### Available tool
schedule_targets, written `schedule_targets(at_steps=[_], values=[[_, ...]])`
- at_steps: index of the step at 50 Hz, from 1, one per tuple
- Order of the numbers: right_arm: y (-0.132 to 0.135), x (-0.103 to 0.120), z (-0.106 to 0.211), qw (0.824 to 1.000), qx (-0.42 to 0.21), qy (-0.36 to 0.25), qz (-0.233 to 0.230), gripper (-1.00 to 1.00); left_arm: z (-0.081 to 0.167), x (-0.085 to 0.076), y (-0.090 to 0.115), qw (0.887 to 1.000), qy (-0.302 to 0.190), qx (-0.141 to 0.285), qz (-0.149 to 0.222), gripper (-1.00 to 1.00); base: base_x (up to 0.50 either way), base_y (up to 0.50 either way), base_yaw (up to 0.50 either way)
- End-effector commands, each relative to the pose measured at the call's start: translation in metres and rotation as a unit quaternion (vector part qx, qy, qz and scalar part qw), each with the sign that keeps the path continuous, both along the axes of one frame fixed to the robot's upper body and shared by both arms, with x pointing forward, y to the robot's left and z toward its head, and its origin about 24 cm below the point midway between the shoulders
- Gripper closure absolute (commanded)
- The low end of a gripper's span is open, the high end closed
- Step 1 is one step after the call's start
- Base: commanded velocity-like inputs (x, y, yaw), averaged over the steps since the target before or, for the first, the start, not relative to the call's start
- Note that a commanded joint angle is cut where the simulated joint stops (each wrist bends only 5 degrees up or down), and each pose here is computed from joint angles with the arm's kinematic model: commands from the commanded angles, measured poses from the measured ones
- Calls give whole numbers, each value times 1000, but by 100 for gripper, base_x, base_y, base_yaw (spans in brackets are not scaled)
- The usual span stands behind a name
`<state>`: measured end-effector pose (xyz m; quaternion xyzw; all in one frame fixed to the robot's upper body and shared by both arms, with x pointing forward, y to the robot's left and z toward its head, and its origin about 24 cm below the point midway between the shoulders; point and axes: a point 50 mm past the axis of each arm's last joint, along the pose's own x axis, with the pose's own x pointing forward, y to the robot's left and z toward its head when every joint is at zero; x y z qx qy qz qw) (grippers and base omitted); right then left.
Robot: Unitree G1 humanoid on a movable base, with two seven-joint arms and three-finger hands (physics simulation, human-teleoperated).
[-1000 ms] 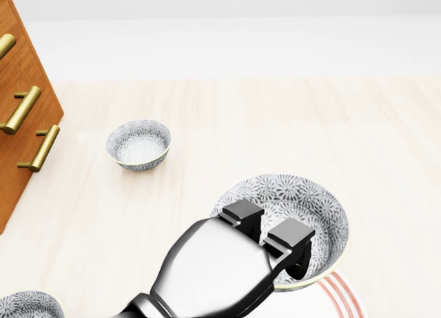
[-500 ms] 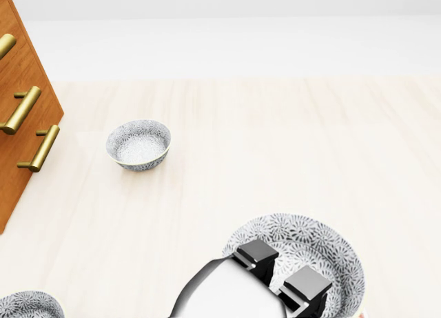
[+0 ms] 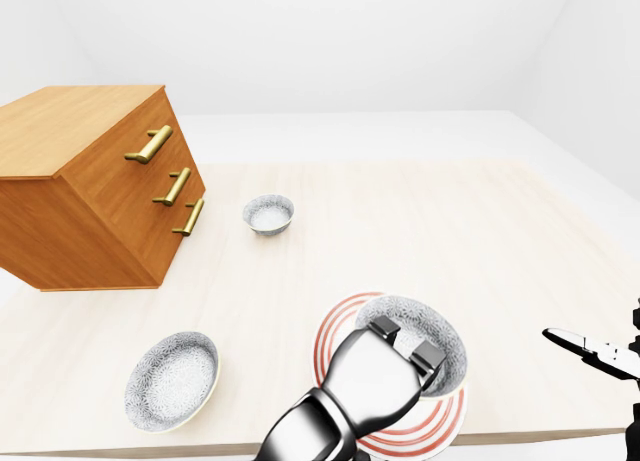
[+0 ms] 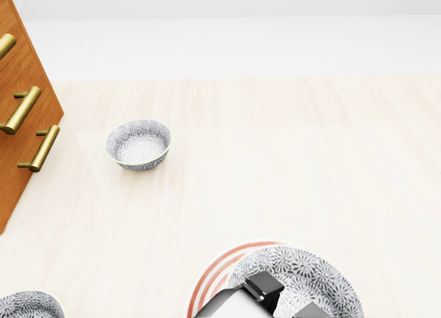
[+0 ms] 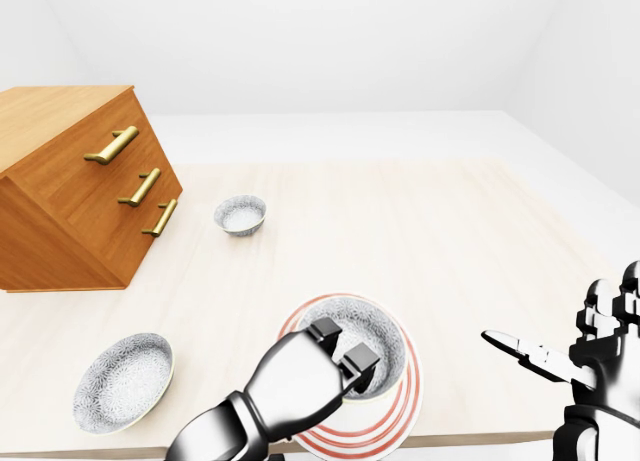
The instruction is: Put the bowl in the middle on the plate.
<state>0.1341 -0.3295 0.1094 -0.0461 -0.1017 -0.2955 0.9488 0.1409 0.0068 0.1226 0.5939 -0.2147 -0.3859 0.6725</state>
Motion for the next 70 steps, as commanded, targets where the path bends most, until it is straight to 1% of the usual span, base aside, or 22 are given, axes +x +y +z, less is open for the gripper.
schedule_targets(at_steps=[1,2,5,13,20,27,34,39,42,45,56,70], values=[[0,0,-1,1000,2,2,0,-100,-4,-5,-4,1000,19,-6,-20,100,0,0,0],[0,0,-1,1000,1,1,0,-100,-6,-2,-3,1000,19,0,-16,100,0,0,0],[0,0,0,1000,0,0,0,-100,-10,-2,-3,1000,24,9,-13,100,0,0,0],[0,0,-1,1000,1,1,0,-100,-11,1,-2,1000,23,13,-7,100,0,0,0],[0,0,0,1000,0,1,0,-100,-22,4,-2,999,42,30,-3,100,0,0,0],[0,-1,1,1000,-2,-1,0,-100,-26,8,-4,999,49,20,-2,100,0,0,0],[0,-1,1,1000,-2,-1,1,-100,-35,15,0,998,53,27,16,100,0,0,0],[0,-1,1,1000,-1,0,1,-100,-39,18,1,998,57,30,23,100,0,0,0],[0,-1,0,1000,-1,0,1,-100,-41,22,2,998,53,31,31,100,0,0,0],[0,0,0,1000,0,1,1,-100,-43,22,2,998,51,28,34,100,0,0,0],[0,0,-1,1000,0,2,2,-100,-48,31,2,998,38,17,51,100,0,0,0],[1,0,0,1000,-2,0,2,-100,-54,34,3,997,42,17,60,100,0,0,0]])
